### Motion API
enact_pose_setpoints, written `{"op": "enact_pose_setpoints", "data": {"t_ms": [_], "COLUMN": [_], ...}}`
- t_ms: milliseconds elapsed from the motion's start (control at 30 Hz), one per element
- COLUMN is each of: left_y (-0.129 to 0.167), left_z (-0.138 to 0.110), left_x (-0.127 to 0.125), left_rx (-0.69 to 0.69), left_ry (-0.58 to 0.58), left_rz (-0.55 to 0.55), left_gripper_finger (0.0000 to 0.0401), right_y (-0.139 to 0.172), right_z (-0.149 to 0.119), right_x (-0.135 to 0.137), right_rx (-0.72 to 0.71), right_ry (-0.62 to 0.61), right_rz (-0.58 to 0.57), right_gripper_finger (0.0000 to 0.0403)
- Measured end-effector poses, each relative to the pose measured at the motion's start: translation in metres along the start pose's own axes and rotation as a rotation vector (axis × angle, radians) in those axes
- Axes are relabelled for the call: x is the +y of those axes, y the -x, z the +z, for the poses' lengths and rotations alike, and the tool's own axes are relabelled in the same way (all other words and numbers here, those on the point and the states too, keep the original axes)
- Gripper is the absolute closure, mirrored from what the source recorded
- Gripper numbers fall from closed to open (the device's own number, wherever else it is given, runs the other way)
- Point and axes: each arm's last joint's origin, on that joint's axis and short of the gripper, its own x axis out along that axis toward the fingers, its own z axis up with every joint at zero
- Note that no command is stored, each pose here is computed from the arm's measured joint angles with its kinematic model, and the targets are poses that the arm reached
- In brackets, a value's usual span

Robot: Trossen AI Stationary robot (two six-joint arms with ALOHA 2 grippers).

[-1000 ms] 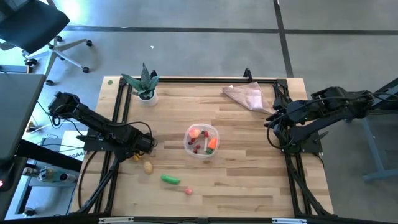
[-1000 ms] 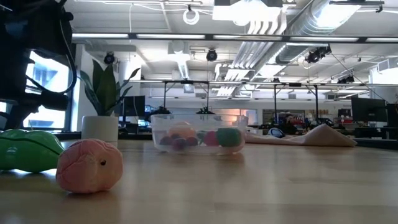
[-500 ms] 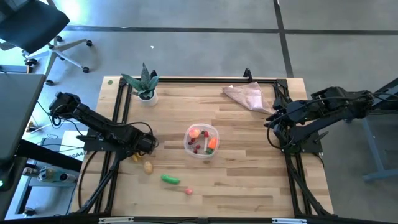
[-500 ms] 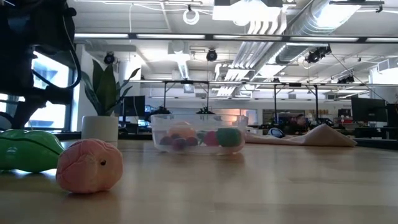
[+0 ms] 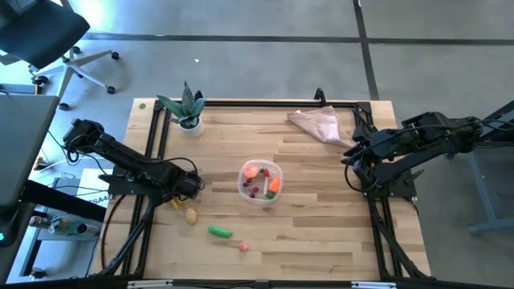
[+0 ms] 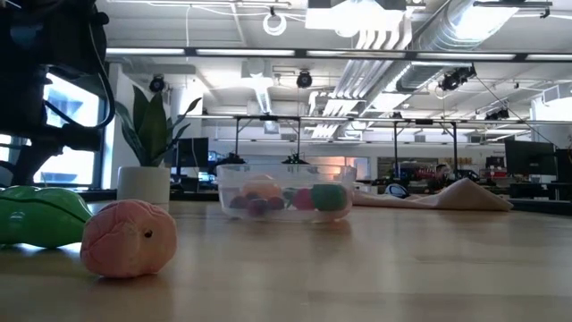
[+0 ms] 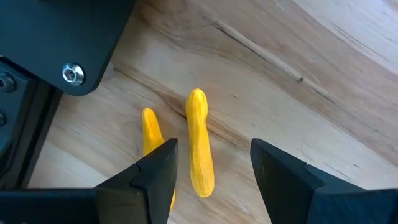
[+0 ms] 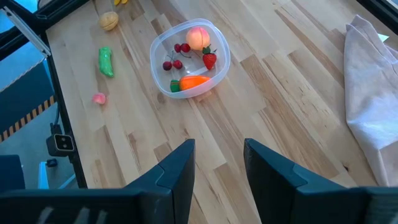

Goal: Pick and placing Produce into tupperware
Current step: Put the yellow zucchini into the transparent bin

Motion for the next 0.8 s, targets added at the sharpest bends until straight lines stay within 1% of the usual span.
{"op": "enact_pose_setpoints", "data": {"t_ms": [300, 633, 800], "left_y": [-0.0002, -0.0076, -0.0079], "left_z": [-0.0005, 0.0010, 0.0010], "left_x": [-0.0004, 0.0014, 0.0006], "left_rx": [0.006, 0.029, 0.020], "left_ry": [-0.015, -0.023, -0.065], "left_rz": [-0.004, 0.007, -0.014], "left_gripper_finger": [0.0208, 0.0208, 0.0208], "right_y": [-0.0001, 0.0000, 0.0000], "right_z": [0.0000, 0.0000, 0.0000], "right_x": [0.0000, 0.0000, 0.0000], "right_rx": [0.000, 0.000, 0.000], "right_ry": [0.000, 0.000, 0.000], "right_rz": [0.000, 0.000, 0.000], "right_gripper_finger": [0.0272, 0.0272, 0.0272]}}
